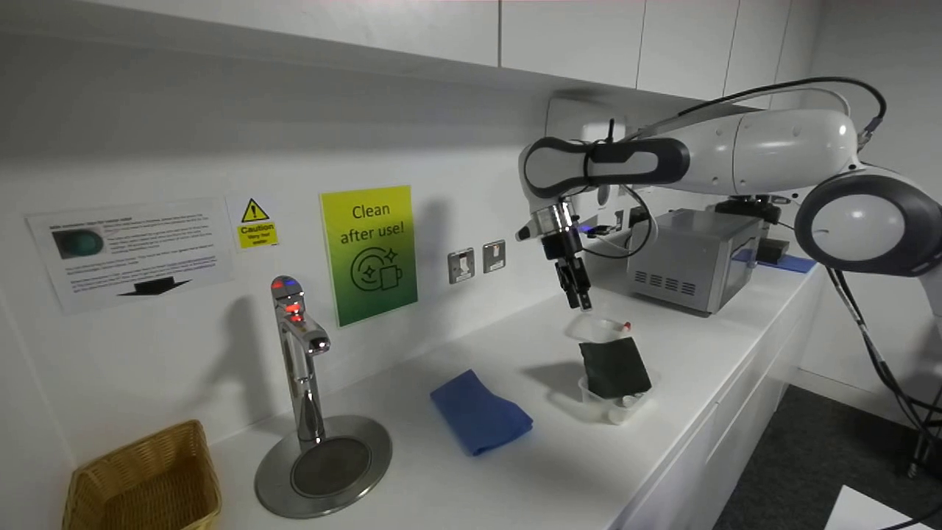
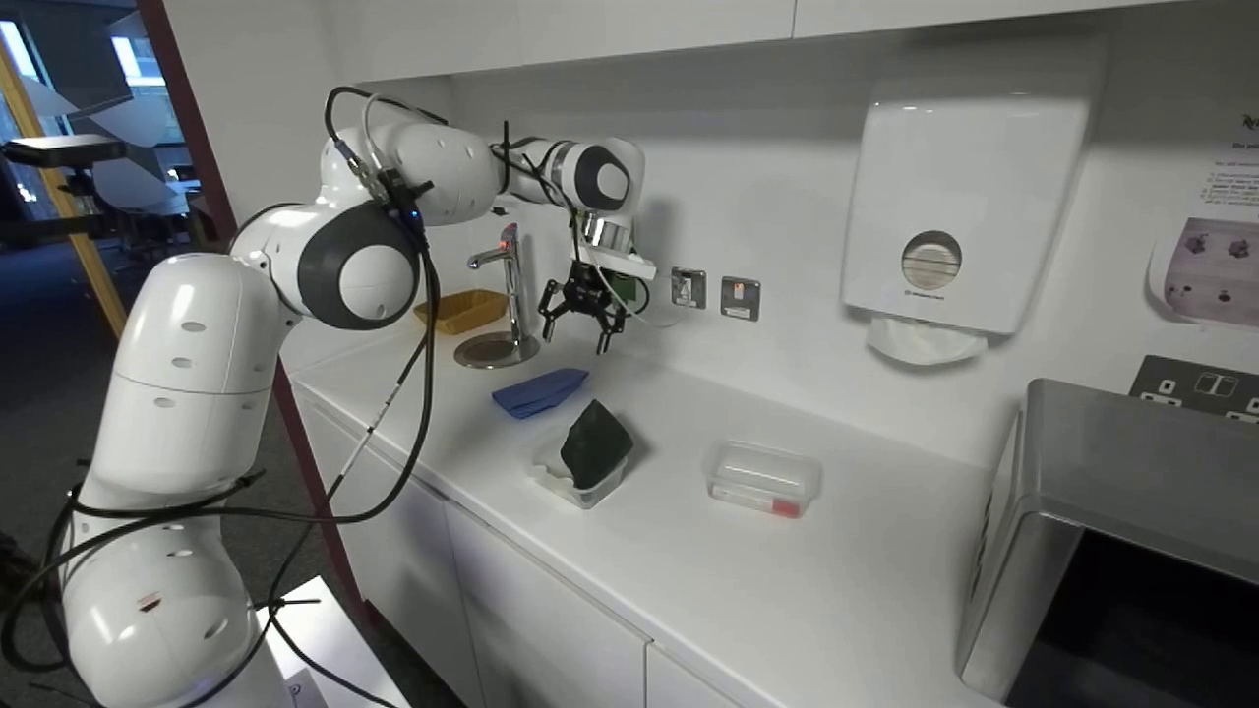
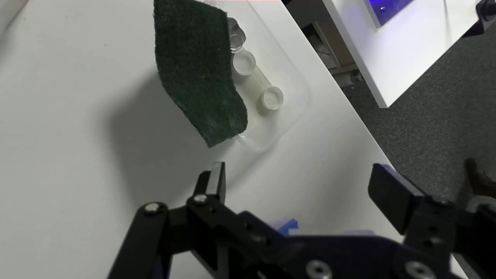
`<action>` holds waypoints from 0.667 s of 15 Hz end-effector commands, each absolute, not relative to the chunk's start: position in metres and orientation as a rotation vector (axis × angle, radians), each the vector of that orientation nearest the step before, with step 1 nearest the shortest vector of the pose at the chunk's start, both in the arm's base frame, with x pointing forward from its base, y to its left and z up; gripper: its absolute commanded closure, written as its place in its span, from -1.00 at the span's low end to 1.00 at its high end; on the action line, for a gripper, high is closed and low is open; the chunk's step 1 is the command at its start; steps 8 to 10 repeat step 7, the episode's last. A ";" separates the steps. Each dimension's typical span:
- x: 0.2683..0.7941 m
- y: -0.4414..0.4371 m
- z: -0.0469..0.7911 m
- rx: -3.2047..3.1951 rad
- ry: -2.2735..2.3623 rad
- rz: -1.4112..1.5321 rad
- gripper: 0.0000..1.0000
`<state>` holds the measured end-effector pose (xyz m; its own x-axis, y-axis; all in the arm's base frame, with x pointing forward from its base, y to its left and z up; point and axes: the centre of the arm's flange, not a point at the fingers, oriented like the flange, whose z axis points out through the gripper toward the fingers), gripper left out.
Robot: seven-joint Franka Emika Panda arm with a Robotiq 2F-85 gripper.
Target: Put the black object in the left bowl
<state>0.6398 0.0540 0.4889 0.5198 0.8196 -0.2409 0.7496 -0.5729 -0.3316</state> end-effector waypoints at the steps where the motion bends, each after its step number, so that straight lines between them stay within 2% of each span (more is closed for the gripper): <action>1: 0.640 0.057 0.488 -2.569 -1.349 0.558 -1.00; 10: 0.639 0.059 0.488 -2.567 -1.355 0.559 -1.00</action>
